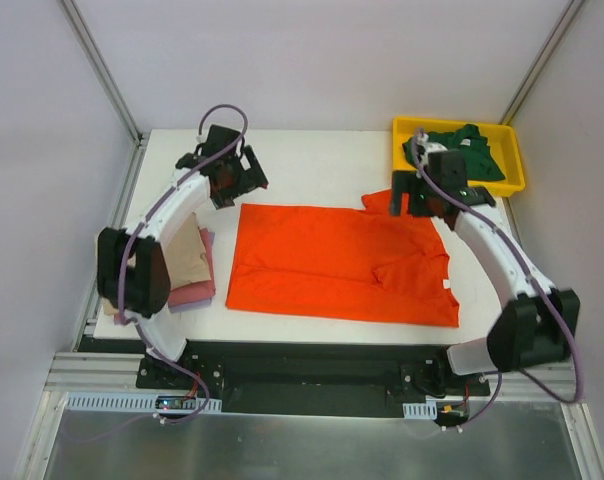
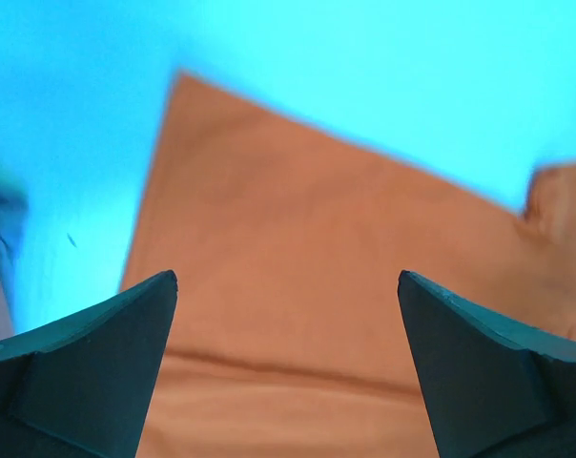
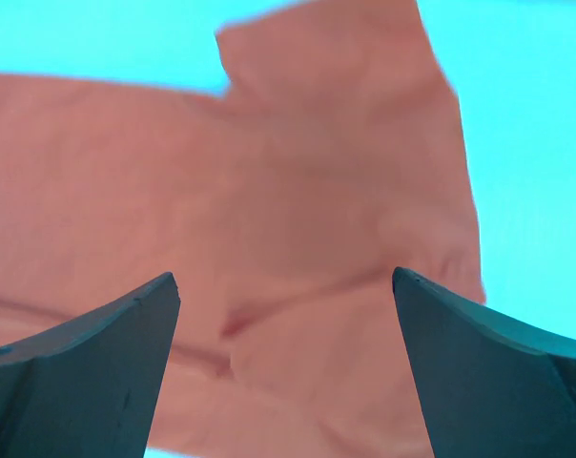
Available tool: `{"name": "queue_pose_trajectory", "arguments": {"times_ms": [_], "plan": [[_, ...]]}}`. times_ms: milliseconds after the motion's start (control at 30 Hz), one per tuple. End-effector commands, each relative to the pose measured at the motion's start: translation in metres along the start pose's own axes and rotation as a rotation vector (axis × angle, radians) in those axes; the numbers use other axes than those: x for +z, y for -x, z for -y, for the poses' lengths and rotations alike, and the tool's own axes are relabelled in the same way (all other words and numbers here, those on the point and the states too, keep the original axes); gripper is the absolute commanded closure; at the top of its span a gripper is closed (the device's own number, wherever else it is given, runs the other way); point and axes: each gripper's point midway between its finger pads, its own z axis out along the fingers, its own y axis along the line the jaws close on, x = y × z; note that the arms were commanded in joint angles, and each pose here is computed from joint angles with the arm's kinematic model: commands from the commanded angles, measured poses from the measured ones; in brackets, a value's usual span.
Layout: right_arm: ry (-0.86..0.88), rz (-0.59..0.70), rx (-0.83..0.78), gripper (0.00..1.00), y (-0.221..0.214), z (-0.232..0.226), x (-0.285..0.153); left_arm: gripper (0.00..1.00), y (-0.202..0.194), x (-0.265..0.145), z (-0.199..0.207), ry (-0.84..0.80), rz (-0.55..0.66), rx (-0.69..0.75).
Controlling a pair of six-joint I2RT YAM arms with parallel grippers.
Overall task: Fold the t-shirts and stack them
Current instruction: Grap the side of the flattened tshirt furthest away from the robot with both arms
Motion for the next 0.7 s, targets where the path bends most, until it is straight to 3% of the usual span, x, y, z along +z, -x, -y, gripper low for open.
{"name": "queue_pose_trajectory", "arguments": {"times_ms": [0, 133, 300, 367, 667], "plan": [[-0.011, 0.040, -0.300, 0.04, 0.066, -0.022, 0.050, 0.01, 0.038, 0.039, -0.033, 0.159, -0.053, 0.017], [0.022, -0.043, -0.383, 0.04, 0.092, -0.038, 0.104, 0.01, 0.060, 0.071, -0.038, 0.230, -0.068, 0.049], [-0.010, -0.145, -0.339, 0.01, 0.090, -0.050, 0.163, 0.17, 0.062, 0.106, -0.049, 0.274, -0.116, 0.011], [-0.063, -0.172, -0.332, 0.01, 0.086, -0.048, 0.185, 0.18, 0.060, 0.116, -0.047, 0.263, -0.134, -0.010], [-0.198, -0.283, -0.264, 0.01, 0.058, -0.032, 0.233, 0.26, 0.039, 0.148, -0.057, 0.298, -0.213, -0.088]]}}
